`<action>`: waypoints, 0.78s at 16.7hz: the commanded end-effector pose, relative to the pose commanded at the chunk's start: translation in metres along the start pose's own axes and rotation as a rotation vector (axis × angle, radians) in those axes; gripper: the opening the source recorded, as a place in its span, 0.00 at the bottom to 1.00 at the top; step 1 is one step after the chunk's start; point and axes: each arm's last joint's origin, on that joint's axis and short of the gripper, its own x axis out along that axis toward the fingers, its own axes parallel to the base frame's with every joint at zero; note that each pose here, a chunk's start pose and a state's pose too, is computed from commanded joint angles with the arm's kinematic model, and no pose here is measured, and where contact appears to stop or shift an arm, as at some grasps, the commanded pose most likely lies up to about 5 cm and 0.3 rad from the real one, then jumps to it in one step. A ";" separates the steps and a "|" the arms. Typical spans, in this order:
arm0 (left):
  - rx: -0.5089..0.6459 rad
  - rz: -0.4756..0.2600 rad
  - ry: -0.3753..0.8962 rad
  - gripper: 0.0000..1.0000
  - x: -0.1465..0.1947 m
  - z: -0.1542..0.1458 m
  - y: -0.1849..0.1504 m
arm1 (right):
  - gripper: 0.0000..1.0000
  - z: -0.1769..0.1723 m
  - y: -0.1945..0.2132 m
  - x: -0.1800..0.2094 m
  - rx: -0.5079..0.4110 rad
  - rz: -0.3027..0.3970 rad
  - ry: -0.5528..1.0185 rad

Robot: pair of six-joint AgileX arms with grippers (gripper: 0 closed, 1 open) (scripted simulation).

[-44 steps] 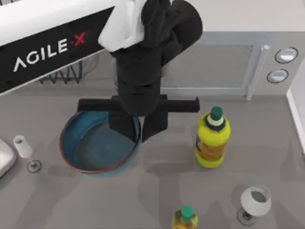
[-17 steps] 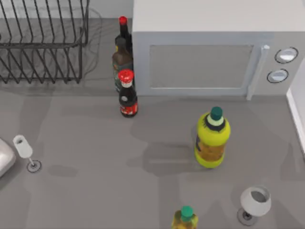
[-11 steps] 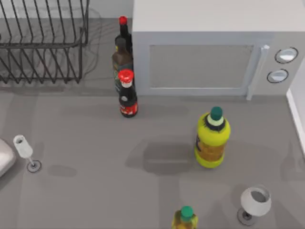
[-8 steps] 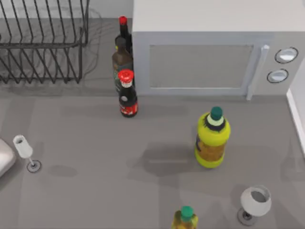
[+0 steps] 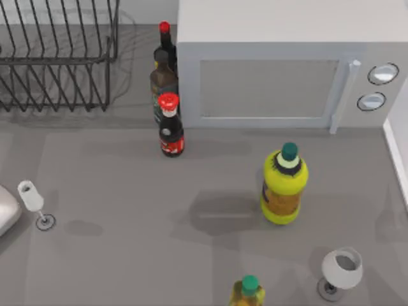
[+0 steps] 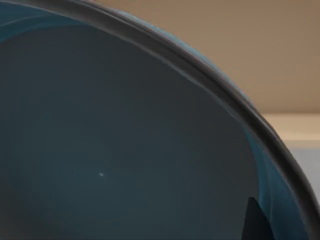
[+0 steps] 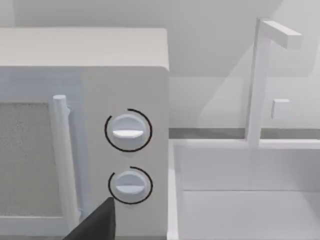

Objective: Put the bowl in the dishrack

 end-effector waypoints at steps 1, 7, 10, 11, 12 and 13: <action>0.000 0.000 0.000 0.00 0.007 -0.002 0.001 | 1.00 0.000 0.000 0.000 0.000 0.000 0.000; -0.001 0.003 0.005 0.00 0.098 -0.046 0.012 | 1.00 0.000 0.000 0.000 0.000 0.000 0.000; 0.004 0.003 -0.002 0.00 0.146 -0.093 0.013 | 1.00 0.000 0.000 0.000 0.000 0.000 0.000; 0.006 0.003 -0.007 0.00 0.159 -0.109 0.012 | 1.00 0.000 0.000 0.000 0.000 0.000 0.000; 0.007 0.003 -0.012 0.00 0.169 -0.126 0.010 | 1.00 0.000 0.000 0.000 0.000 0.000 0.000; 0.008 0.003 -0.015 0.00 0.178 -0.142 0.009 | 1.00 0.000 0.000 0.000 0.000 0.000 0.000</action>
